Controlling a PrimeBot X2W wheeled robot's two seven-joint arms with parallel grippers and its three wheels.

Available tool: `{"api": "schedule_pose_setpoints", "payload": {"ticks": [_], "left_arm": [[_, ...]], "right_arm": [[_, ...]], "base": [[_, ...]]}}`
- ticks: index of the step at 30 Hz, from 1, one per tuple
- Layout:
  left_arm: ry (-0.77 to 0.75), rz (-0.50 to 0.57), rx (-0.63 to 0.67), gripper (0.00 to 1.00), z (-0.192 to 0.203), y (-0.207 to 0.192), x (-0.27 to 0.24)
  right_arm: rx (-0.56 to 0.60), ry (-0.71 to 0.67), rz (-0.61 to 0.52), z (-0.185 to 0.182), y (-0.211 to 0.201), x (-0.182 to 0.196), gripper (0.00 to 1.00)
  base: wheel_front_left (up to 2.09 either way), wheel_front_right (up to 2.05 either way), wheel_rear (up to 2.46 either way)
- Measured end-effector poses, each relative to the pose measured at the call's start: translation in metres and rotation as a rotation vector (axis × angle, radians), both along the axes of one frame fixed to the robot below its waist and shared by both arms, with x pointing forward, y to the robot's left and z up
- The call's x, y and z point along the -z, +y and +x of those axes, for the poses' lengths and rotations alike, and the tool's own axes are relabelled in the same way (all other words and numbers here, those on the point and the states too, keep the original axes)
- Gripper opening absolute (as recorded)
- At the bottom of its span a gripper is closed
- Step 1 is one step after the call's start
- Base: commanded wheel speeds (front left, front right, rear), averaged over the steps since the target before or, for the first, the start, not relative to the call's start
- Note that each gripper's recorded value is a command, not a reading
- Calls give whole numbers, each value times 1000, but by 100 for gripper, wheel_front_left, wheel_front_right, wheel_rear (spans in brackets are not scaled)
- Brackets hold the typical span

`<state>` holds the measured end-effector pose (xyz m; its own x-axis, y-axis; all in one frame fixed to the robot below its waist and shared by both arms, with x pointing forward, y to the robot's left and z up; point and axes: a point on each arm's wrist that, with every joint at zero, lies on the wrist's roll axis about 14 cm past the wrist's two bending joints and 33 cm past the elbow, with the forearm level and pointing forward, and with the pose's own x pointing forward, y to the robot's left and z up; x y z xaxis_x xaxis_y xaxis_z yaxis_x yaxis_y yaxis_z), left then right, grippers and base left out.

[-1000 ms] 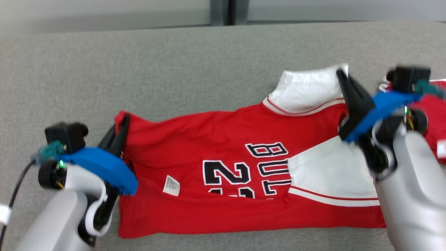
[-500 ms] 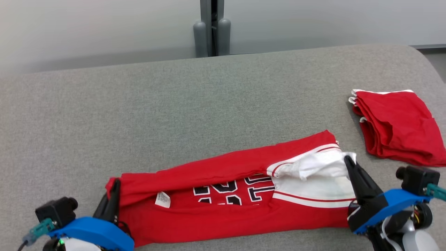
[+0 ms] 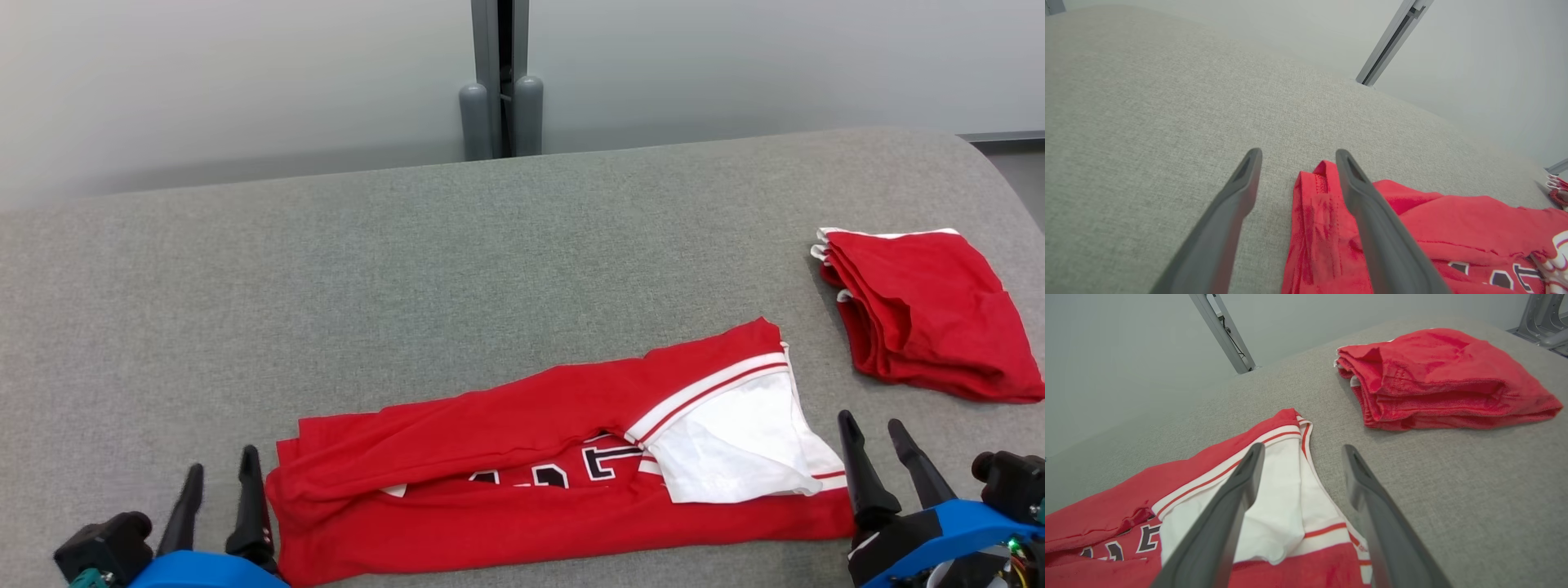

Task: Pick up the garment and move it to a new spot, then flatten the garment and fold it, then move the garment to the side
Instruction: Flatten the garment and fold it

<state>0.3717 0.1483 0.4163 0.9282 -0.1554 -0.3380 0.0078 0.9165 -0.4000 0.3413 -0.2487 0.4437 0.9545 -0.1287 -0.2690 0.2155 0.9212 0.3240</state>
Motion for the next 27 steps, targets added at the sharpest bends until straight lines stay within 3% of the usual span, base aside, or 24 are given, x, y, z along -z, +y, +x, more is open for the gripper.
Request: {"api": "schedule_pose_setpoints", "payload": {"ticks": [7,12,26,27], "left_arm": [[-108,68,-48,100,6,14,-22],[-117,81,-59,100,3,17,-23],[-125,118,-115,100,-4,37,-31],[-125,119,-117,100,-4,37,-32]], "right_arm": [[-32,27,-92,3,0,-1,100],[-108,129,-181,18,3,15,100],[-242,416,-122,35,29,79,100],[-252,425,-120,35,32,80,91]], "base": [[0,0,0],[0,0,0],[0,0,0],[0,0,0]]}}
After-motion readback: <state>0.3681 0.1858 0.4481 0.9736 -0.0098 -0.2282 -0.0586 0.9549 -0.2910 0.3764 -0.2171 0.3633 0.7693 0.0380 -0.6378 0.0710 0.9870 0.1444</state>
